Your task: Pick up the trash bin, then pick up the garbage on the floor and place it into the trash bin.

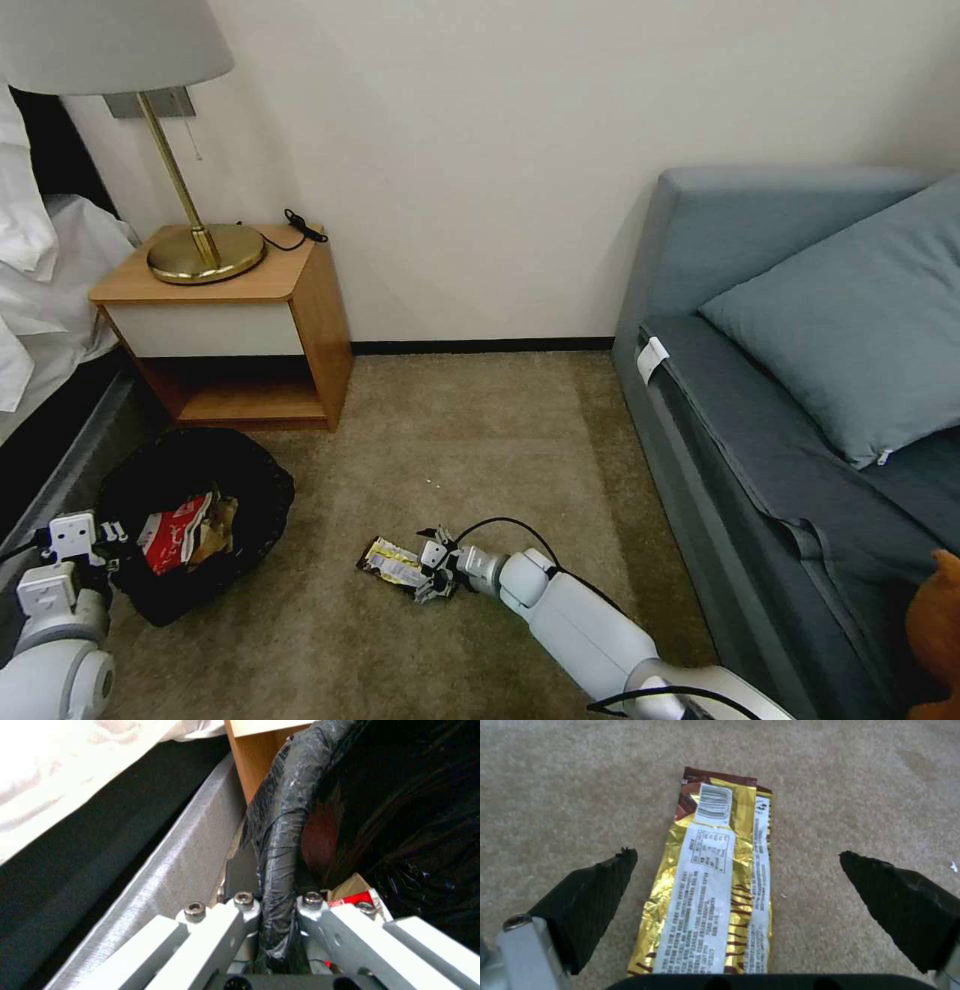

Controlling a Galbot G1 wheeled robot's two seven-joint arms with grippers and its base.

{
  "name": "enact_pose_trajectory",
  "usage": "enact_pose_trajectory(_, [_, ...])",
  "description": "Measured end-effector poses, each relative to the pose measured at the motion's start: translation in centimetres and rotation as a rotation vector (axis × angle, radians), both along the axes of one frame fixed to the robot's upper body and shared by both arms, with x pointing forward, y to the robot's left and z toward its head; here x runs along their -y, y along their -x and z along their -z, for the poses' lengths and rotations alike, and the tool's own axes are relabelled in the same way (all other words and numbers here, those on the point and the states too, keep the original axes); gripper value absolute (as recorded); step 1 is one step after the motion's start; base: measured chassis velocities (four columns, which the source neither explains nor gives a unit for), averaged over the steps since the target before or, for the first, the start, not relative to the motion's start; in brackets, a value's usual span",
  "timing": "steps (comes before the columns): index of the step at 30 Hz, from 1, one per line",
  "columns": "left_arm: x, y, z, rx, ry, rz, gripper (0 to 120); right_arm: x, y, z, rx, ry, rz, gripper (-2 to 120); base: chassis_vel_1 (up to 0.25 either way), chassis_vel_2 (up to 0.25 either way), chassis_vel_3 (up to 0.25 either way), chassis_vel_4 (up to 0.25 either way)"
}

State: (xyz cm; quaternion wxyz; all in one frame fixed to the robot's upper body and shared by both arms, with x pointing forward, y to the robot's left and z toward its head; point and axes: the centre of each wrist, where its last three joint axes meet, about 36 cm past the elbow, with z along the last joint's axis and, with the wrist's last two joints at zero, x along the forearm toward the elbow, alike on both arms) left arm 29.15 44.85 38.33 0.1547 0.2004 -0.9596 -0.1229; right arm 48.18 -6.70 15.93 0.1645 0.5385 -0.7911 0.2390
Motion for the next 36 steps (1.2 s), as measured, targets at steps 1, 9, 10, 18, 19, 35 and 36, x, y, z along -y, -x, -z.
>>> enact_pose_trajectory(1, [-0.4, 0.3, 0.0, -0.005, -0.009, 0.003, 1, 0.0, 0.2, 0.1, -0.001, -0.002, 0.0, 100, 0.0, 0.0, 0.0, 0.0])
enact_pose_trajectory(9, [-2.4, 1.4, 0.7, -0.03, -0.033, -0.02, 1, 0.4, 0.6, 0.5, 0.001, 0.008, 0.007, 100, 0.0, 0.0, 0.0, 0.0])
enact_pose_trajectory(10, [-2.4, 1.4, 0.7, -0.03, -0.033, -0.02, 1, 0.4, 0.6, 0.5, 0.001, 0.008, 0.007, 100, 0.0, 0.0, 0.0, 0.0])
enact_pose_trajectory(18, [-2.3, 1.2, 0.8, -0.027, -0.027, -0.018, 1, 1.1, 0.8, 0.9, 0.003, 0.03, 0.021, 100, 0.0, 0.0, 0.0, 0.0])
enact_pose_trajectory(19, [-2.3, 1.2, 0.8, -0.027, -0.027, -0.018, 1, 1.1, 0.8, 0.9, 0.003, 0.03, 0.021, 100, 0.0, 0.0, 0.0, 0.0])
enact_pose_trajectory(35, [-2.1, 0.9, 1.3, -0.024, -0.017, -0.02, 1, 1.7, 1.9, 2.1, -0.025, 0.058, 0.02, 100, 0.0, 0.0, 0.0, 0.0])
enact_pose_trajectory(36, [-2.1, 0.9, 1.4, -0.024, -0.016, -0.021, 1, 1.8, 2.1, 2.3, -0.027, 0.061, 0.02, 100, 0.0, 0.0, 0.0, 0.0])
